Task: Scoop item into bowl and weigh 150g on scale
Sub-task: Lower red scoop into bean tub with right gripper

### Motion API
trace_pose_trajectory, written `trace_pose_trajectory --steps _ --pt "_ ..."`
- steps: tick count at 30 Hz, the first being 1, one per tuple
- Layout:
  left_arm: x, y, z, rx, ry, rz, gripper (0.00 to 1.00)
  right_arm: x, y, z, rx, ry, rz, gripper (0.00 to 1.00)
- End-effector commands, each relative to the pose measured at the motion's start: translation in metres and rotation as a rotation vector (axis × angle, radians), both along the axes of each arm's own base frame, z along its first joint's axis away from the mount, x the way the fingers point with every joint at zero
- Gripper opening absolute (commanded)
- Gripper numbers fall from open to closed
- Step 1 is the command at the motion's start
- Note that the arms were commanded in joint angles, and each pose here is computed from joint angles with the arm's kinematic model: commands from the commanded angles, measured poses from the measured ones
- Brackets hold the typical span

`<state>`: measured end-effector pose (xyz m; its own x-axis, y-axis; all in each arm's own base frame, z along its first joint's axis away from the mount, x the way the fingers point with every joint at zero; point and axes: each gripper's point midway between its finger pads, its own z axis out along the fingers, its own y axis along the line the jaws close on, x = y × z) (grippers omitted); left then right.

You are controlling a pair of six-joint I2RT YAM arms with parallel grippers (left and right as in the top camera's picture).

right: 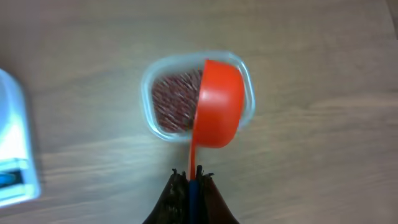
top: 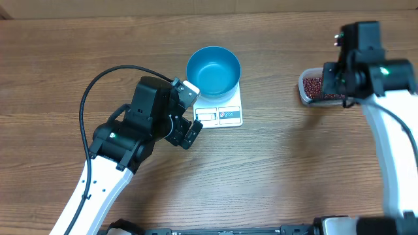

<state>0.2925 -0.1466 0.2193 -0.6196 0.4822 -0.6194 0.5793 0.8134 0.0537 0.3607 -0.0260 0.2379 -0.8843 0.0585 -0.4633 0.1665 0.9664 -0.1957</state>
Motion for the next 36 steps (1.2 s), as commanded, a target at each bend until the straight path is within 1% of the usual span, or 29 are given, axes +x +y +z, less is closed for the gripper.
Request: trace_pose_trajectory --steps 1,5,12,19,25,36 --pt "0.002 -0.002 0.013 -0.019 -0.032 -0.018 1.0 0.012 -0.017 -0.017 -0.117 0.074 0.006 0.03" --pt "0.002 -0.002 0.013 -0.019 -0.032 -0.018 1.0 0.025 -0.028 -0.03 -0.193 0.095 -0.013 0.03" --pt "0.002 -0.002 0.013 -0.019 -0.032 -0.018 1.0 0.048 -0.027 -0.045 -0.241 0.109 0.088 0.03" --pt "0.002 -0.002 0.013 -0.019 -0.032 -0.018 1.0 0.052 -0.027 -0.07 -0.264 0.199 0.158 0.03" --pt "0.002 -0.002 0.013 -0.019 -0.032 -0.018 1.0 0.054 -0.034 -0.083 -0.26 0.228 0.142 0.03" --pt "0.002 -0.002 0.013 -0.019 -0.033 -0.018 1.0 0.053 -0.041 -0.107 -0.19 0.281 0.143 0.04"
